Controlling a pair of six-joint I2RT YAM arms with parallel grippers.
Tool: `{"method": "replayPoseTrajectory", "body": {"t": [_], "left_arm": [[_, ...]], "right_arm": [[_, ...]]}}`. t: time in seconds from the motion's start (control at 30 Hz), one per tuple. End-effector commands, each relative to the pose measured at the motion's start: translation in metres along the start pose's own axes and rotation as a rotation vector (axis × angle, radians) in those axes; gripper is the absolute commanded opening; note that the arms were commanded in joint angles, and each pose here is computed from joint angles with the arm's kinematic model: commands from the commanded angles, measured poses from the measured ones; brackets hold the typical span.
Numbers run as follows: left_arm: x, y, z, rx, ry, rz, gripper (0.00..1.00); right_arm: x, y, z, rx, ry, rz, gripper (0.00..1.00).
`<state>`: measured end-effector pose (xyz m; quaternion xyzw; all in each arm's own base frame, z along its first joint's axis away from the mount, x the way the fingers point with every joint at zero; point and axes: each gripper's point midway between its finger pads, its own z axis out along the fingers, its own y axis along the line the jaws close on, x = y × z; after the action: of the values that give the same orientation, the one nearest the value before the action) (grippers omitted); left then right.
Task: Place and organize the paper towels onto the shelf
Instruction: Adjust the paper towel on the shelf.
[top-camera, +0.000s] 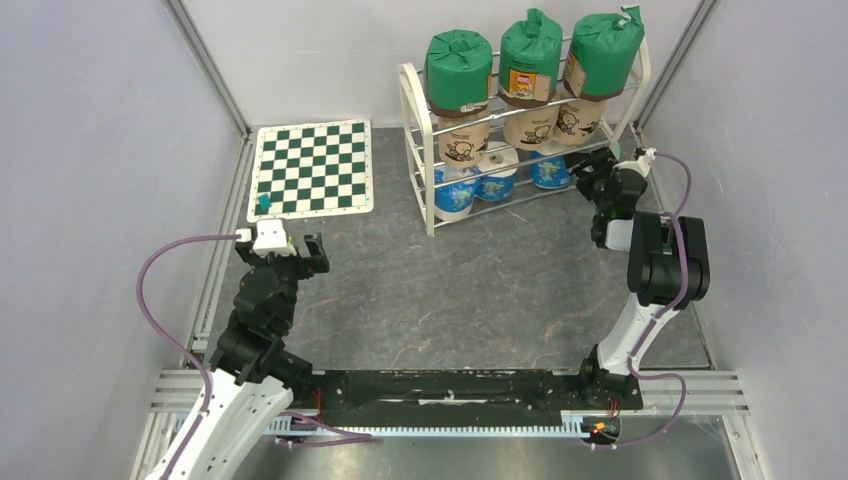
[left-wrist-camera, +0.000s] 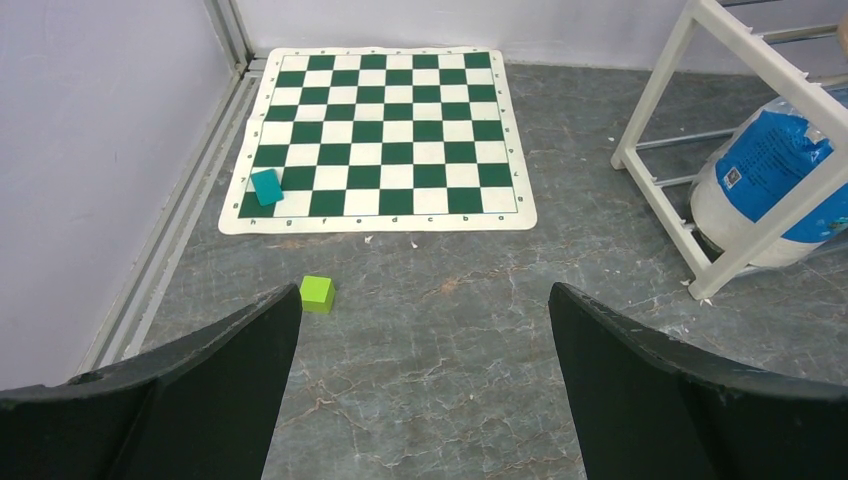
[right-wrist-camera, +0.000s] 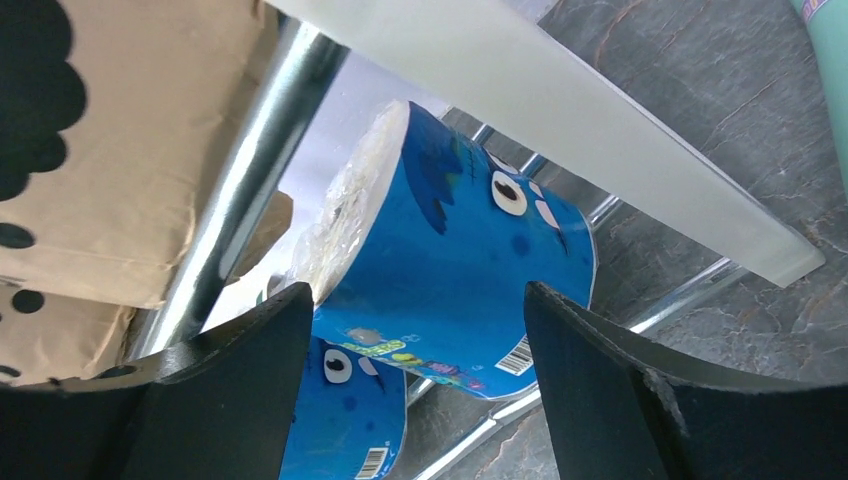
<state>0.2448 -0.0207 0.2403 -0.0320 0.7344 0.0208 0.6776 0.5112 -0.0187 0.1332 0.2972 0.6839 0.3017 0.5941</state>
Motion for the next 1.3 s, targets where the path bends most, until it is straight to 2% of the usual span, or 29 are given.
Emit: {"method": "replayPoseTrajectory", "body": {"t": [0.0, 0.27, 0.57, 0.97, 1.13, 1.27], "left_arm": [[-0.004, 0.0, 0.001, -0.003, -0.022, -0.042, 1.0], [-0.004, -0.001, 0.001, -0.001, -0.021, -0.042, 1.0], [-0.005, -0.001, 0.001, 0.0, -0.024, -0.044, 1.0], [-0.006, 0.0, 0.0, -0.001, -0.029, -0.047, 1.0], [-0.005, 0.001, 0.0, -0.003, -0.03, -0.048, 1.0], [-0.006, 0.0, 0.0, 0.0, -0.03, -0.048, 1.0]], "right_arm": [[-0.012, 0.012, 0.013, -0.042, -0.038, 0.004, 0.79], [0.005, -0.007, 0.003, 0.006, -0.014, 0.011, 0.63], [0.027, -0.028, -0.011, 0.037, 0.014, 0.03, 0.5], [0.05, -0.043, -0.008, 0.023, 0.076, -0.002, 0.44], [0.059, -0.055, -0.015, 0.041, 0.102, -0.017, 0.37], [0.061, -0.065, -0.022, 0.064, 0.107, -0.014, 0.37]]}}
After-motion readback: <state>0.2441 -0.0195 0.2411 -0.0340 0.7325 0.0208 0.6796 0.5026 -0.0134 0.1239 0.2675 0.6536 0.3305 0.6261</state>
